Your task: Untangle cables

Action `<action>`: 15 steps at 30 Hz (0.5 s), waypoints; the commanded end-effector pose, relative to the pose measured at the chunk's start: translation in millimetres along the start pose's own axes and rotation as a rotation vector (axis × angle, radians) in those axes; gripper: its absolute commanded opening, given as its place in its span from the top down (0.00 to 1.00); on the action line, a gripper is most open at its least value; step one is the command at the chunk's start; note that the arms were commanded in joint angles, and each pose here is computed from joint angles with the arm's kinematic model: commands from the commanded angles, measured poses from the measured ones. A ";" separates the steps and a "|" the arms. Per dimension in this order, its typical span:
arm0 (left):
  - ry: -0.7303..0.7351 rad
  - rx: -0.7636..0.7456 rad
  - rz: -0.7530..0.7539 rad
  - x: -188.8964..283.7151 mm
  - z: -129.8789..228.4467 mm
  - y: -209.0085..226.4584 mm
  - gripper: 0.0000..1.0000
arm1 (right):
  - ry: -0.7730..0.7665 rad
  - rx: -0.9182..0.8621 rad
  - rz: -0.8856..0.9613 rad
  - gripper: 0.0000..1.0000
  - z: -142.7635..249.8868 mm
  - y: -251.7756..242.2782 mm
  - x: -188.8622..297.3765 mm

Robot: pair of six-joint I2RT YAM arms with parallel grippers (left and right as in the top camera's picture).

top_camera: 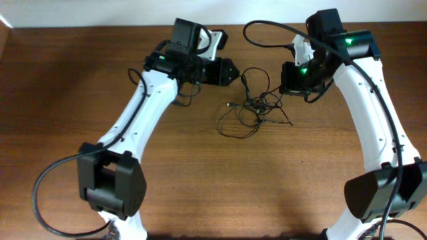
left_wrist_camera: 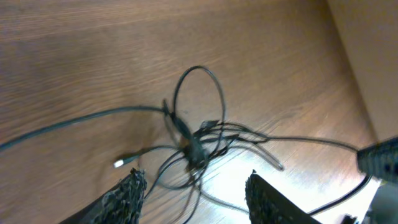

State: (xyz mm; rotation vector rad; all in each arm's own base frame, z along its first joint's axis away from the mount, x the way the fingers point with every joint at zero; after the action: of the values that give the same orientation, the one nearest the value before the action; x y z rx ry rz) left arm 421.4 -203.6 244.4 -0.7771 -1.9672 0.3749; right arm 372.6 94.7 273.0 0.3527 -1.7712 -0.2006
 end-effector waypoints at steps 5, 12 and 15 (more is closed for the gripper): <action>0.107 0.156 -0.035 -99.1 34.4 5.4 0.43 | -0.002 -0.010 0.011 0.96 0.6 -0.7 0.2; 0.045 0.176 -0.054 -111.8 22.7 24.2 1.00 | -0.006 -0.032 0.053 0.96 0.2 -8.1 1.3; -0.043 0.242 -0.105 -51.0 -7.3 58.7 1.00 | -0.001 -0.110 0.166 0.96 2.6 -40.8 9.6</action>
State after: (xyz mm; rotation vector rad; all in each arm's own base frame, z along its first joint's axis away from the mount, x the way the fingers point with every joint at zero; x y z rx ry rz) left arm 446.1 -253.8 136.1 -0.6017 -1.8392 0.4856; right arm 372.6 82.6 270.7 0.2683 -1.7682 -0.1937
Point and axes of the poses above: each gripper's point midway between its finger pads, its own x axis back along the fingers, its own y axis along the line the jaws close on, z = x × y, the point moved 7 cm from there along x, back along the fingers, and after that the axes turned 4 degrees about x, right-handed, at the moved point
